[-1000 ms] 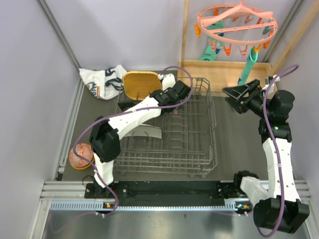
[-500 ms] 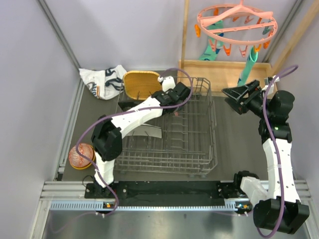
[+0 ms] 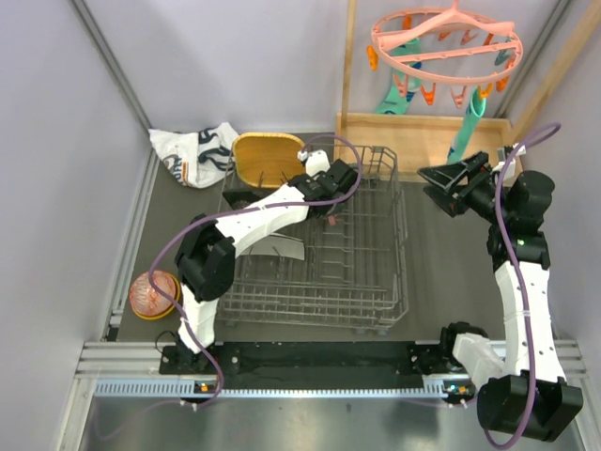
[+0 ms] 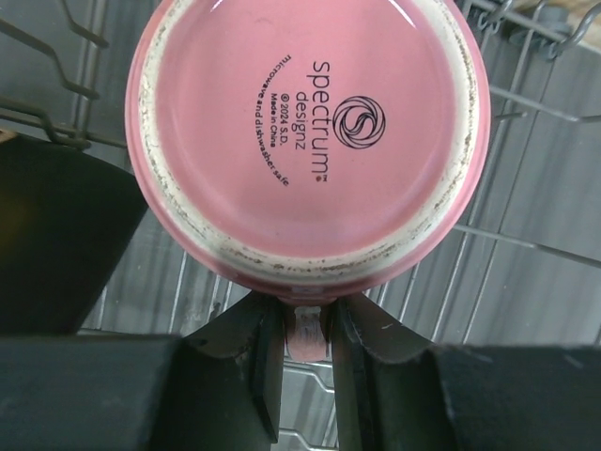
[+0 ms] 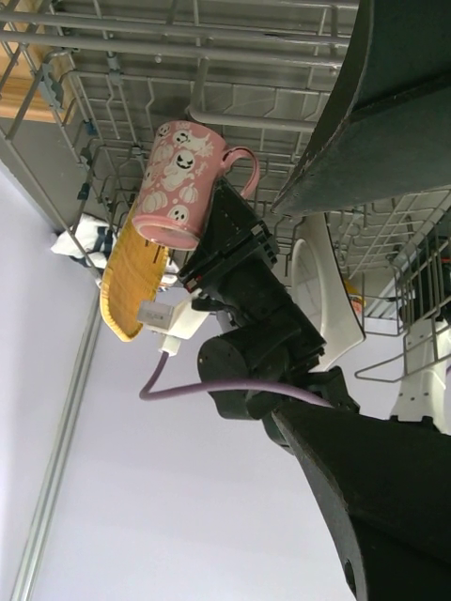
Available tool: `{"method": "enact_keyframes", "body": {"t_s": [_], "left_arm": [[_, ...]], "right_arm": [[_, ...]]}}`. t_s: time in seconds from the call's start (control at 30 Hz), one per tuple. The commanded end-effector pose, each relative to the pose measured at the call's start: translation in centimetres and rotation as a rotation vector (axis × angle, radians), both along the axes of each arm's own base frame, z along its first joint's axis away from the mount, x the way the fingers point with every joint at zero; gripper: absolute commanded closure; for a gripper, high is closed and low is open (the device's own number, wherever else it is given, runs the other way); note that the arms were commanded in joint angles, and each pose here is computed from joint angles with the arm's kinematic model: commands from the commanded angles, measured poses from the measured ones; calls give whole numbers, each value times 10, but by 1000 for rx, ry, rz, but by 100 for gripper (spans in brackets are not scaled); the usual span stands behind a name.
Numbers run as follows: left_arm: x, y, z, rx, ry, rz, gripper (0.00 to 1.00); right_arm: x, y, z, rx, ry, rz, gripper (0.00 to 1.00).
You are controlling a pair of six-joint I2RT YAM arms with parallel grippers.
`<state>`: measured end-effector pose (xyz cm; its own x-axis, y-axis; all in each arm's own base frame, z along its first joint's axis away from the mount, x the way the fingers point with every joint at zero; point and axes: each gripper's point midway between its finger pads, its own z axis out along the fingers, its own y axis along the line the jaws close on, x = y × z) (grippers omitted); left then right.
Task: Load the mixed dishes into the dish rack
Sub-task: Place the cup upside down on the dish rack
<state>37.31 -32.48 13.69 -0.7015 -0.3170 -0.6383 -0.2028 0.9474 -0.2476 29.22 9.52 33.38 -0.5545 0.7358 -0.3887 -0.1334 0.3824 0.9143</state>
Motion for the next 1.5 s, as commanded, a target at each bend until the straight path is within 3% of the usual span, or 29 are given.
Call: {"method": "enact_keyframes", "body": {"t_s": [0.0,0.13,0.4,0.73,1.47], "left_arm": [[30,4,9,-29,-86,54,100],[30,4,2,-27,-68,49,97],[29,2,-2,-31,-50,34,67],[28,0,-2,-34,-43,12,45],[3,0,30,-142,-62,-70,43]], "right_arm": [[-5,-2,13,-25,-60,0,21],[-5,-3,12,-27,-59,-3,21],[-5,-4,12,-28,-59,-3,21],[-5,-4,14,-28,-65,0,20],[-5,-5,15,-35,-60,-11,20]]}}
